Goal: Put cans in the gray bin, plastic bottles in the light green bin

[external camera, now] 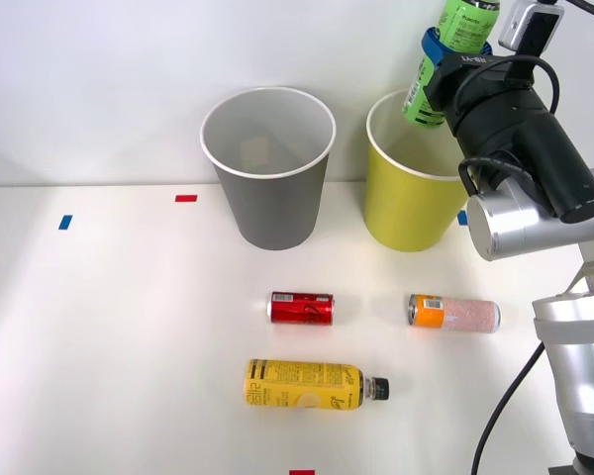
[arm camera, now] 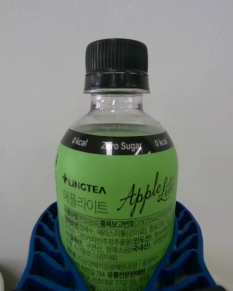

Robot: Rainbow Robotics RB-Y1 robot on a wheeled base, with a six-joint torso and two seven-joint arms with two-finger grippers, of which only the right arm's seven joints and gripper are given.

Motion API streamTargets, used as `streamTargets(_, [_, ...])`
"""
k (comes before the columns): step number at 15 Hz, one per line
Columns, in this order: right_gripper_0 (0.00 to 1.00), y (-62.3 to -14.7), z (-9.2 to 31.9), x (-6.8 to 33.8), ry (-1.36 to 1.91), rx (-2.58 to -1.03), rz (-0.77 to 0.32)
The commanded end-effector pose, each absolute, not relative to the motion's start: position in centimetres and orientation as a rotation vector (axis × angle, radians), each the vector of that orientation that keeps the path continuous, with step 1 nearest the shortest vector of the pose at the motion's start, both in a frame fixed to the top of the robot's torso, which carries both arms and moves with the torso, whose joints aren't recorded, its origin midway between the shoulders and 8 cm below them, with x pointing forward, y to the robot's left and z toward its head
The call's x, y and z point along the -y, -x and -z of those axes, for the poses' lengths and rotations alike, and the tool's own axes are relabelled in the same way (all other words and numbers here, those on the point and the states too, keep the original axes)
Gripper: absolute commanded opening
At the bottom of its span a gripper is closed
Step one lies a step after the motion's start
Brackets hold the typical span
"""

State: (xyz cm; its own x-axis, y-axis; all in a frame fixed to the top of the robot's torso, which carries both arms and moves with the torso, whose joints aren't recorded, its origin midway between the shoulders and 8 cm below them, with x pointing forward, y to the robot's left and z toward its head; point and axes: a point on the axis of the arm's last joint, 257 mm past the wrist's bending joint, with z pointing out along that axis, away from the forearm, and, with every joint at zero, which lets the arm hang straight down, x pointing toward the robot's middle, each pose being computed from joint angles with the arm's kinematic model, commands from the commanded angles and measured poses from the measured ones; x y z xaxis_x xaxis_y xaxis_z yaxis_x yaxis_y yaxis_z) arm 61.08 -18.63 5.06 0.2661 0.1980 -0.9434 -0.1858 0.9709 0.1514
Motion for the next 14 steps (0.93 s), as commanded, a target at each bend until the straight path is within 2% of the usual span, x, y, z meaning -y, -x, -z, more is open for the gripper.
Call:
streamTargets(1, [0.0,-61.4,-5.1,18.9,-0.008,-1.277,-0.244])
streamTargets(2, [0.22,-61.4,-5.1,19.0,-0.008,-1.277,-0.244])
streamTargets(3, [0.72,-61.4,-5.1,18.9,-0.011,-1.277,-0.248])
streamTargets(4, [1.0,-61.4,-5.1,19.0,-0.01,-1.277,-0.246])
streamTargets(9, [1.0,-60.7,-6.2,19.0,0.014,-1.217,-0.251])
streamTargets(14, [1.0,-58.0,-3.8,19.9,0.047,-1.126,-0.278])
